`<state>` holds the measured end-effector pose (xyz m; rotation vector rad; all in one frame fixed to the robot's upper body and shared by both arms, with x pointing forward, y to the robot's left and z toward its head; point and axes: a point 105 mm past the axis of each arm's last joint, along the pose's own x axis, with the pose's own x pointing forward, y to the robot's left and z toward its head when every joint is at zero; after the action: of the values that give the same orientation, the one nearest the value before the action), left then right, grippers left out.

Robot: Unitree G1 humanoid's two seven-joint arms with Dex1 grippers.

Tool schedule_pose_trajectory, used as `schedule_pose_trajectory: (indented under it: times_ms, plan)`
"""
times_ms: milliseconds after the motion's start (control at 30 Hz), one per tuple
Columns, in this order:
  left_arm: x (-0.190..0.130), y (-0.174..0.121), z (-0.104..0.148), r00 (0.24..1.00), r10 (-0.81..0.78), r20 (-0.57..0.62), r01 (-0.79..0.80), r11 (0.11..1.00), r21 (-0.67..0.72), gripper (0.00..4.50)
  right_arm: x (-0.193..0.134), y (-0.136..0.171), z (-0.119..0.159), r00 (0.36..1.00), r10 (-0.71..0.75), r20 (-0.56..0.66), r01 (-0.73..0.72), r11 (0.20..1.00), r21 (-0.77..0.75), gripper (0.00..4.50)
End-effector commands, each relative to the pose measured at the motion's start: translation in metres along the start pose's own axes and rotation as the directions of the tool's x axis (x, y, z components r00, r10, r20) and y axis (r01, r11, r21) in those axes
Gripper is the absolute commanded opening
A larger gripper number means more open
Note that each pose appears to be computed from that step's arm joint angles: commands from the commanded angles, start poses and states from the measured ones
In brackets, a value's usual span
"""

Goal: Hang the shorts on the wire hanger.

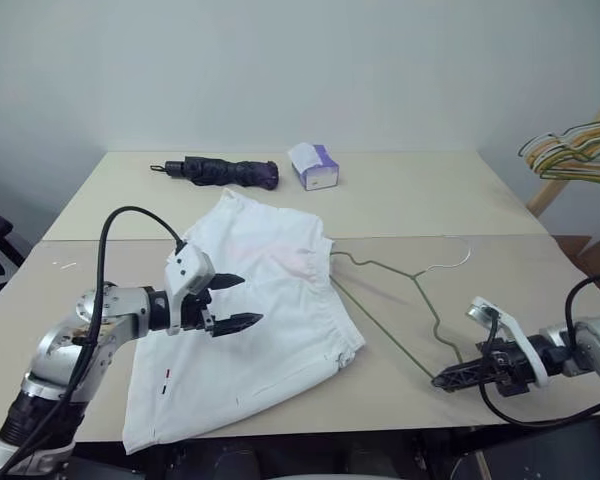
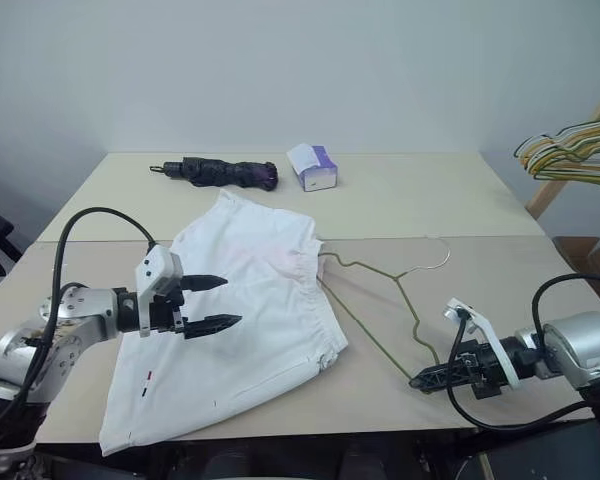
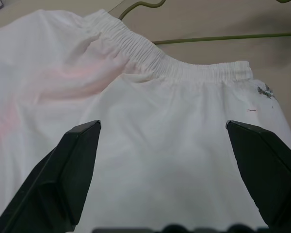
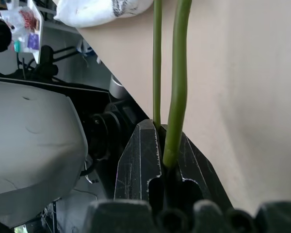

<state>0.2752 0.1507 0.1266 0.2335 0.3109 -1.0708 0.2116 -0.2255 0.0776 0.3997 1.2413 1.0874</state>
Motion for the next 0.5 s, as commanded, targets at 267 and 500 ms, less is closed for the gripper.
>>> schedule_pose_trajectory:
  times_ms: [267,500]
  plan:
    - [0.007,-0.002,0.012,1.000,0.003,0.031,-0.005,0.998,0.062,4.46,0.005,-0.009,0.032,0.999,0.010,-0.031,-0.010,1.000,-0.017,0.00]
    - [0.008,-0.003,0.013,0.999,0.009,0.039,-0.011,0.998,0.060,4.46,0.005,-0.014,0.060,0.999,0.023,-0.025,-0.024,0.999,-0.034,0.00]
